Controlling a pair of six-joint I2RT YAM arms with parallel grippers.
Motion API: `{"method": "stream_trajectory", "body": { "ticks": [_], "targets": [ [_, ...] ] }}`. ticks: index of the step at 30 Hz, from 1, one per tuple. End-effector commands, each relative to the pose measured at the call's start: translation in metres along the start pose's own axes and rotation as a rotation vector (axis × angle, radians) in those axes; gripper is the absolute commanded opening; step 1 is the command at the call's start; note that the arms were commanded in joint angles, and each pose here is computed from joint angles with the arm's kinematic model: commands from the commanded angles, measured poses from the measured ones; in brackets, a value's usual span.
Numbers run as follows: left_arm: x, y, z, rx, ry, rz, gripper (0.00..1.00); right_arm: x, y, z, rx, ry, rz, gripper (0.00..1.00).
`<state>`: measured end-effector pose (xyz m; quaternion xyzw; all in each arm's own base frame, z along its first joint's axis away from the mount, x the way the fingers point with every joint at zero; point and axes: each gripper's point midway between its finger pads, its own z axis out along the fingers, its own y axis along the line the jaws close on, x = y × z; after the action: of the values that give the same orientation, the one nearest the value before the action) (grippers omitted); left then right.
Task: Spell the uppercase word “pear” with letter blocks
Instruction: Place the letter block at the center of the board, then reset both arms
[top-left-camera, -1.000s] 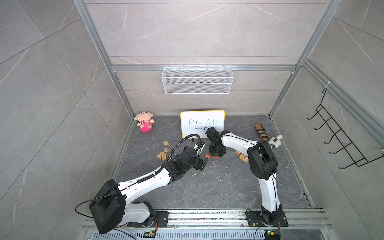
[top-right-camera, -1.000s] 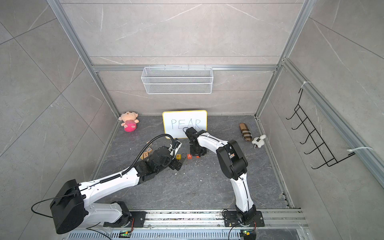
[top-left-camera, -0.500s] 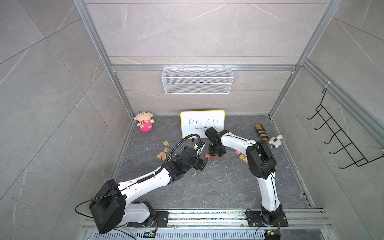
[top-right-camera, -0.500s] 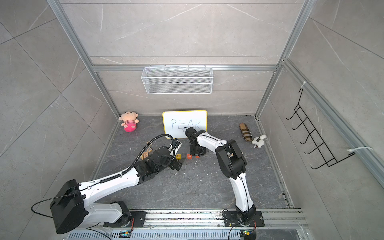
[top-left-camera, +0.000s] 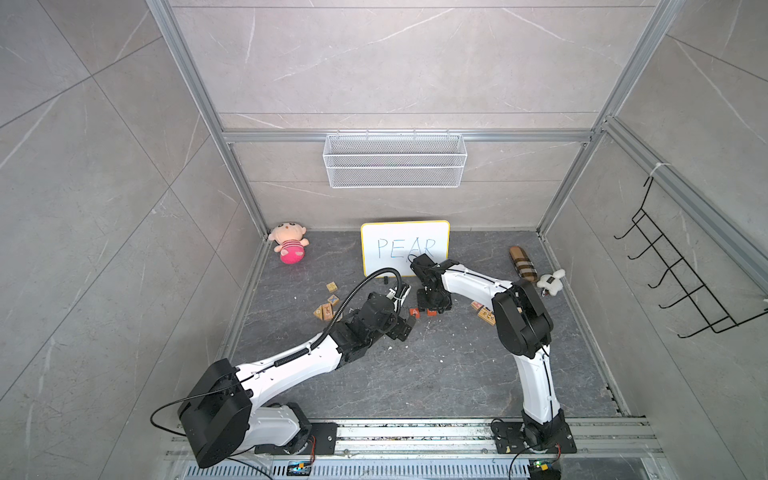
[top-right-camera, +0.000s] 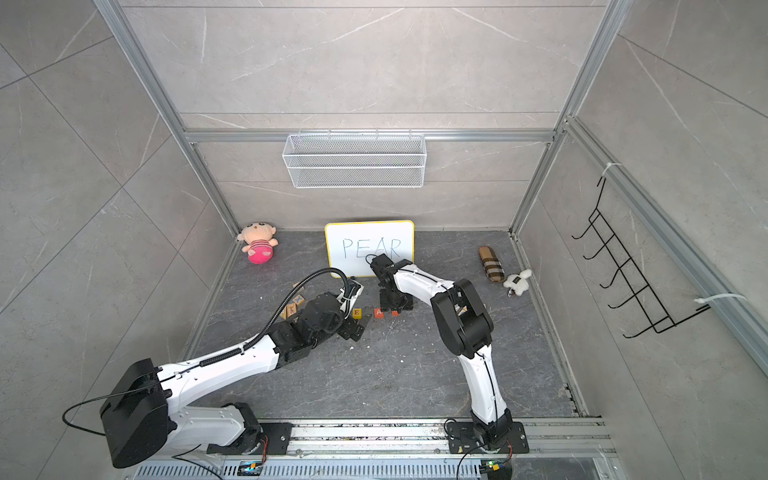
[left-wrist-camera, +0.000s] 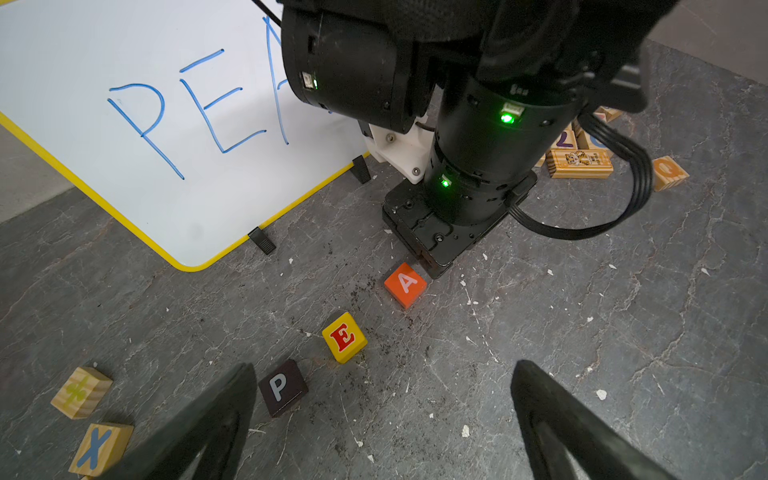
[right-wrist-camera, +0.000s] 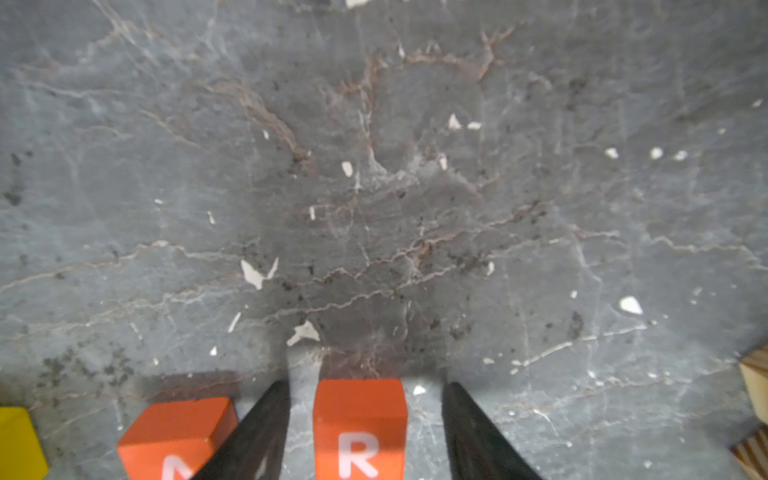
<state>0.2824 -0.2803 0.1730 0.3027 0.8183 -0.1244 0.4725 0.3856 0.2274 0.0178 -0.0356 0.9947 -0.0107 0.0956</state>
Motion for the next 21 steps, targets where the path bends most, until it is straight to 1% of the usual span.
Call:
{"method": "stream_trajectory", "body": {
  "ticks": [1, 6, 11, 14, 18, 21],
  "targets": [
    [-0.019, 0.003, -0.003, -0.008, -0.062, -0.017, 0.99, -0.001, -0.003, -0.005, 0.013, -0.003, -0.001, 0.66],
    [-0.022, 0.004, -0.004, -0.013, -0.071, -0.020, 0.99, -0.004, -0.003, -0.020, -0.002, -0.024, 0.000, 0.68],
    [-0.041, 0.013, -0.016, -0.018, -0.135, -0.055, 0.99, -0.013, -0.003, -0.058, -0.045, -0.104, 0.001, 0.70],
    [-0.055, 0.027, -0.028, -0.011, -0.187, -0.108, 1.00, -0.021, -0.004, -0.087, -0.072, -0.174, -0.001, 0.70],
    [-0.067, 0.058, -0.048, -0.034, -0.252, -0.235, 1.00, -0.029, -0.009, -0.124, -0.096, -0.270, -0.005, 0.72],
    [-0.063, 0.079, -0.057, -0.047, -0.289, -0.298, 1.00, -0.036, -0.015, -0.140, -0.103, -0.371, -0.005, 0.75]
  ]
}}
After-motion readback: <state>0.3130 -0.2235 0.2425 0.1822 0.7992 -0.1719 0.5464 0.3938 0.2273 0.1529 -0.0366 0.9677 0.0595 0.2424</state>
